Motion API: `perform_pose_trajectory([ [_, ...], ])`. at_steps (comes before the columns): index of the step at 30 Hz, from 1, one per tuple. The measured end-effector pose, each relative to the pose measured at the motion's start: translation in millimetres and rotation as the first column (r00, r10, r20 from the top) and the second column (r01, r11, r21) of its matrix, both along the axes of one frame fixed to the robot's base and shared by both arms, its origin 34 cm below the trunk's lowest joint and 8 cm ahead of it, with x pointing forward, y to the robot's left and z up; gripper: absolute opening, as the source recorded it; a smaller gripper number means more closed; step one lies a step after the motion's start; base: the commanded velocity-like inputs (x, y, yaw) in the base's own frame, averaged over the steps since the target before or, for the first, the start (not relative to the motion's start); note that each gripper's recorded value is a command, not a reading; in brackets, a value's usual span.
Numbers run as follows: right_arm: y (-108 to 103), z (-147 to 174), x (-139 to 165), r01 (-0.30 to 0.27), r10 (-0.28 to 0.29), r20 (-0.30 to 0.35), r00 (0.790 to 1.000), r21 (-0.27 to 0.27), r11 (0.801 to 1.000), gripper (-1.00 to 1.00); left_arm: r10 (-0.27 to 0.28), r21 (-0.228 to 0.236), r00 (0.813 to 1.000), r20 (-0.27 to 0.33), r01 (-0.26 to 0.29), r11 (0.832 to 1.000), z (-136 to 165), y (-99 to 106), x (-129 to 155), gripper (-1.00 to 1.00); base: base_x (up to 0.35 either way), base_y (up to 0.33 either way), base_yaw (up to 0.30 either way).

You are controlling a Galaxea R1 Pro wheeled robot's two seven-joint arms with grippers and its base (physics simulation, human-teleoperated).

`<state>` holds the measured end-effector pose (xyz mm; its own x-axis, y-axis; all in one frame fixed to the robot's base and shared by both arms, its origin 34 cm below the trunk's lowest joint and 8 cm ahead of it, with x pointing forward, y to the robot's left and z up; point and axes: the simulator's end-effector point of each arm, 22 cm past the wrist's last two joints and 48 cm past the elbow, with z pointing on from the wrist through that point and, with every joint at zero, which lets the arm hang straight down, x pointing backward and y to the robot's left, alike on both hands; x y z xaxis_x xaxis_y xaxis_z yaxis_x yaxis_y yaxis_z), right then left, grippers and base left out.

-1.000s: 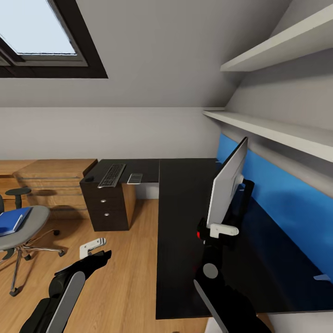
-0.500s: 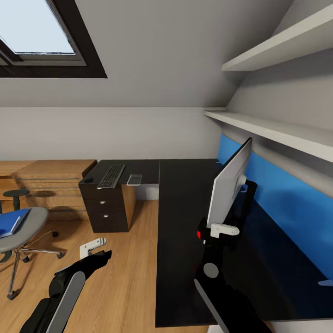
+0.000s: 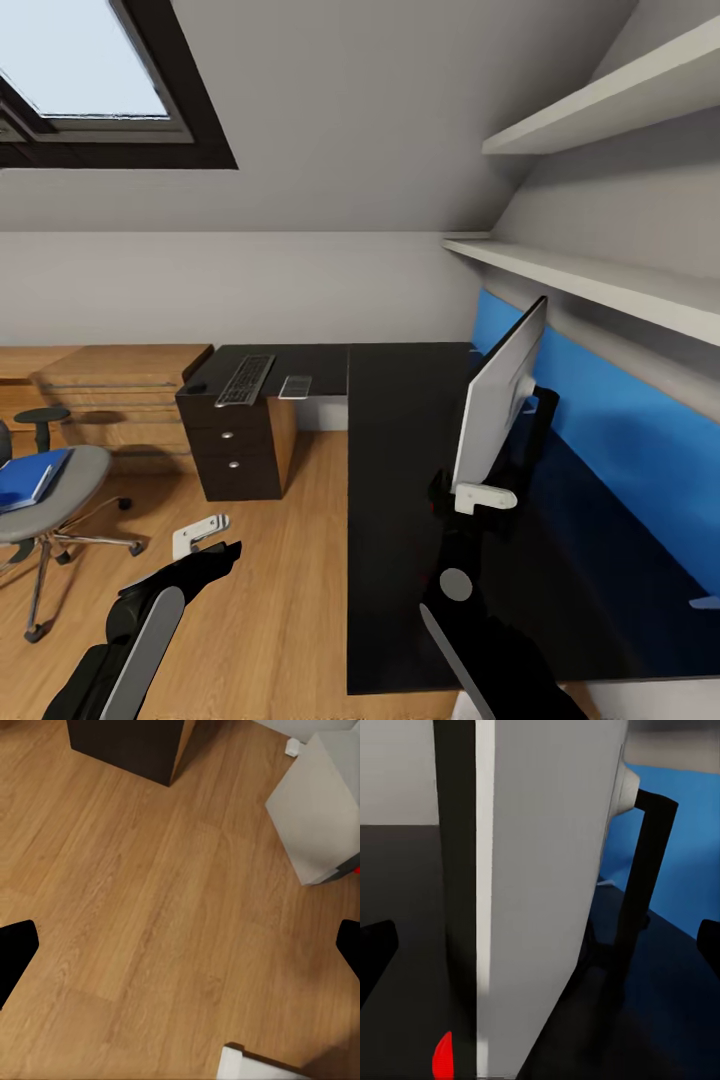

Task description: In the bedroom, organize the workspace by keeping the computer under the desk, ensuring the monitor is on the desk, placing the keyboard on the desk next to the monitor, placing the mouse on the desk next to the keyboard, moving the folder from the swivel chair onto the desk next to the mouse, stacking the notebook on top of the folder with the pen on top of the notebook, and positioning the swivel chair next to the desk.

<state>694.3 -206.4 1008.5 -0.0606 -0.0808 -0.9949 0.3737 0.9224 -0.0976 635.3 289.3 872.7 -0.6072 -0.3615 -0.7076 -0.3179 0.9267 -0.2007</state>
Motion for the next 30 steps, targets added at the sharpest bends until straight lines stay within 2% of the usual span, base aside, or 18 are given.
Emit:
perform_pose_trajectory([
  [17, -1, 0, 0, 0.003, -0.003, 0.0, 1.0, 0.0, 1.0, 1.0, -0.001, -0.002, 1.0, -0.001, 0.001, 1.0, -1, 0, 0, 1.0, 0.026, 0.075, 0.0],
  [26, -4, 0, 0, 0.01, -0.01, 0.001, 1.0, -0.001, 1.0, 1.0, -0.002, -0.002, 1.0, -0.002, 0.002, 1.0, -1, -1, 0, 1.0, 0.143, 0.003, 0.0],
  [30, -18, 0, 1, 0.042, -0.042, 0.0, 0.999, 0.009, 0.999, 1.0, -0.002, -0.003, 1.0, -0.002, 0.002, 1.0, -1, -1, 0, 1.0, 0.014, 0.0, 0.0],
])
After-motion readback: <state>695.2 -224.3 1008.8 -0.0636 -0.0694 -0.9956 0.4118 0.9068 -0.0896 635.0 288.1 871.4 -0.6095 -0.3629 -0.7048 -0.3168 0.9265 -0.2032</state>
